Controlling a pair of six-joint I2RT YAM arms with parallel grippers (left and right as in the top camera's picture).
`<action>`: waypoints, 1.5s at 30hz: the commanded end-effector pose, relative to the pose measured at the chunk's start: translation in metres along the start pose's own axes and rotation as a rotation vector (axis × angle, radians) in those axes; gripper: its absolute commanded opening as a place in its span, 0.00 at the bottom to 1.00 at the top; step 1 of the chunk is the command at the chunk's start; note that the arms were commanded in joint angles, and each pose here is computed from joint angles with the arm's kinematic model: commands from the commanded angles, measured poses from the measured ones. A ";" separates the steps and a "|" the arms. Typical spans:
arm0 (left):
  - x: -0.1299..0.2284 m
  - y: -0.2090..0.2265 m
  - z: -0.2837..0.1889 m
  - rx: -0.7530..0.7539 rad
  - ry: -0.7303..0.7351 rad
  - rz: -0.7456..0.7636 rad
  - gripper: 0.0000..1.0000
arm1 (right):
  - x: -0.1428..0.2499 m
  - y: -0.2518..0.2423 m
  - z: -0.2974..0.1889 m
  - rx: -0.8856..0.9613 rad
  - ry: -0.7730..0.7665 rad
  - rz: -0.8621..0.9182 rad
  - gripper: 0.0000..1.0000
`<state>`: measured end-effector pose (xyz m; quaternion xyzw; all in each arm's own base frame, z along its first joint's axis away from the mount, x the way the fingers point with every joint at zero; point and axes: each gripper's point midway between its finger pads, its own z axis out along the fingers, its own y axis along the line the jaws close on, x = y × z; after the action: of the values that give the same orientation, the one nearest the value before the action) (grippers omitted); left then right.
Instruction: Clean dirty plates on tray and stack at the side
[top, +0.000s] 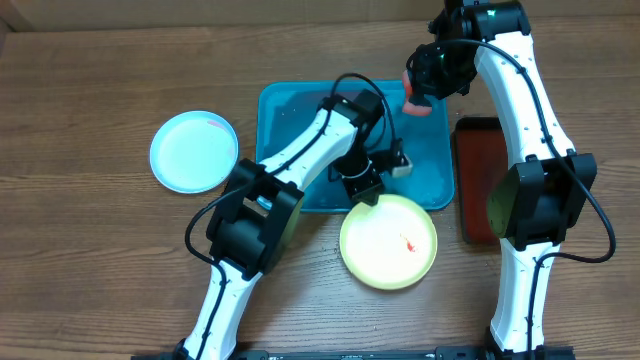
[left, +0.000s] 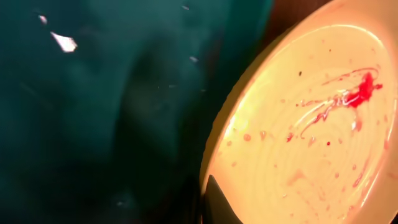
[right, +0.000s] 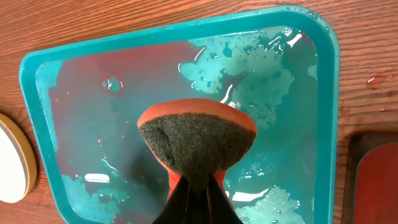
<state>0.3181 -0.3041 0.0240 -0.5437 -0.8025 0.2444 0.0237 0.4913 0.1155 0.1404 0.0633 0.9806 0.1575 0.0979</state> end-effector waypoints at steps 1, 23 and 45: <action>-0.013 0.035 -0.043 -0.075 -0.103 -0.196 0.04 | -0.006 0.008 -0.019 -0.013 -0.048 -0.015 0.04; 0.053 0.128 -0.078 -0.296 -0.163 -0.941 0.04 | 0.018 0.021 0.005 -0.006 0.030 -0.044 0.04; 0.078 0.116 -0.065 -0.210 -0.107 -1.140 0.28 | 0.019 0.023 0.008 -0.007 0.033 -0.058 0.04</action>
<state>0.4117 -0.1744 0.0252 -0.0259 -0.9870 0.1501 0.0502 0.4756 0.1441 0.1236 0.0358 0.9847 0.1552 0.0707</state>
